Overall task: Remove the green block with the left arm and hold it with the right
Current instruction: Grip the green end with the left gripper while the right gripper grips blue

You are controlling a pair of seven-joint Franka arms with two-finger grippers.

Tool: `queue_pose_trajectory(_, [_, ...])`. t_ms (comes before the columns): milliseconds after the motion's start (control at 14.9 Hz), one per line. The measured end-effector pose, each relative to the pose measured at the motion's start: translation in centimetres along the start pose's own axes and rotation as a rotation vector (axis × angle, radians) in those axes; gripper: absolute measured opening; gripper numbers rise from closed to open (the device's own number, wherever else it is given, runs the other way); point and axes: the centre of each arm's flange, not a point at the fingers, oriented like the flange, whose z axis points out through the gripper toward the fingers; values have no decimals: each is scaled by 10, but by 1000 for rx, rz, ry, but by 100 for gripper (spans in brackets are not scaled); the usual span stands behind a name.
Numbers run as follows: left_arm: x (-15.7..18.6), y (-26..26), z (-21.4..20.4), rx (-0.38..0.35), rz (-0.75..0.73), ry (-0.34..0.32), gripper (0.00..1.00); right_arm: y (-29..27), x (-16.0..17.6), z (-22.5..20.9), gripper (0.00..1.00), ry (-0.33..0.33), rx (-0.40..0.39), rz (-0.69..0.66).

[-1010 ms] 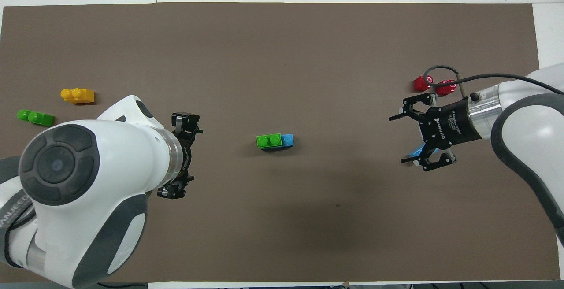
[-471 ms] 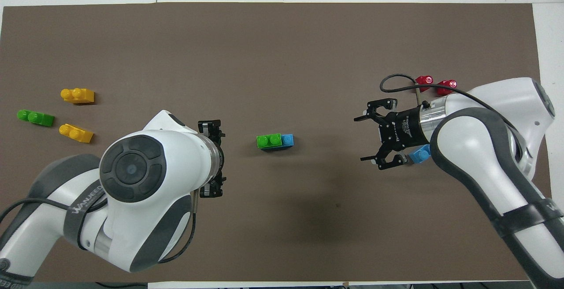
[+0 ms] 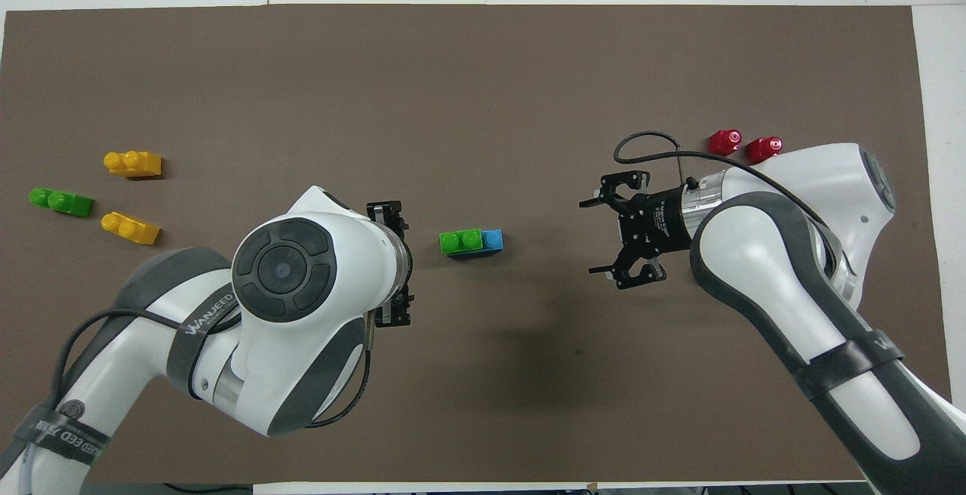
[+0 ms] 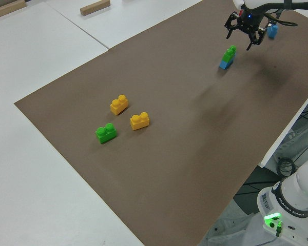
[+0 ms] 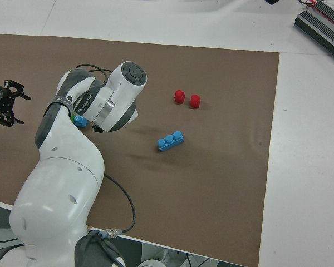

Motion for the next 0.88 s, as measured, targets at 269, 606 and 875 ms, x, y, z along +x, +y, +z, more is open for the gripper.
queue_pose_trajectory(269, [-6, 10, 10, -2, -40, -10, 100, -1, -3, 35, 100, 1, 26, 21])
queue_pose_trajectory(606, [-16, 26, 33, 5, -86, -19, 100, 2, -9, 77, 100, 34, 45, 20])
queue_pose_trajectory(875, [-19, 29, 45, -7, -112, -16, 100, 6, -11, 97, 99, 33, 65, 28])
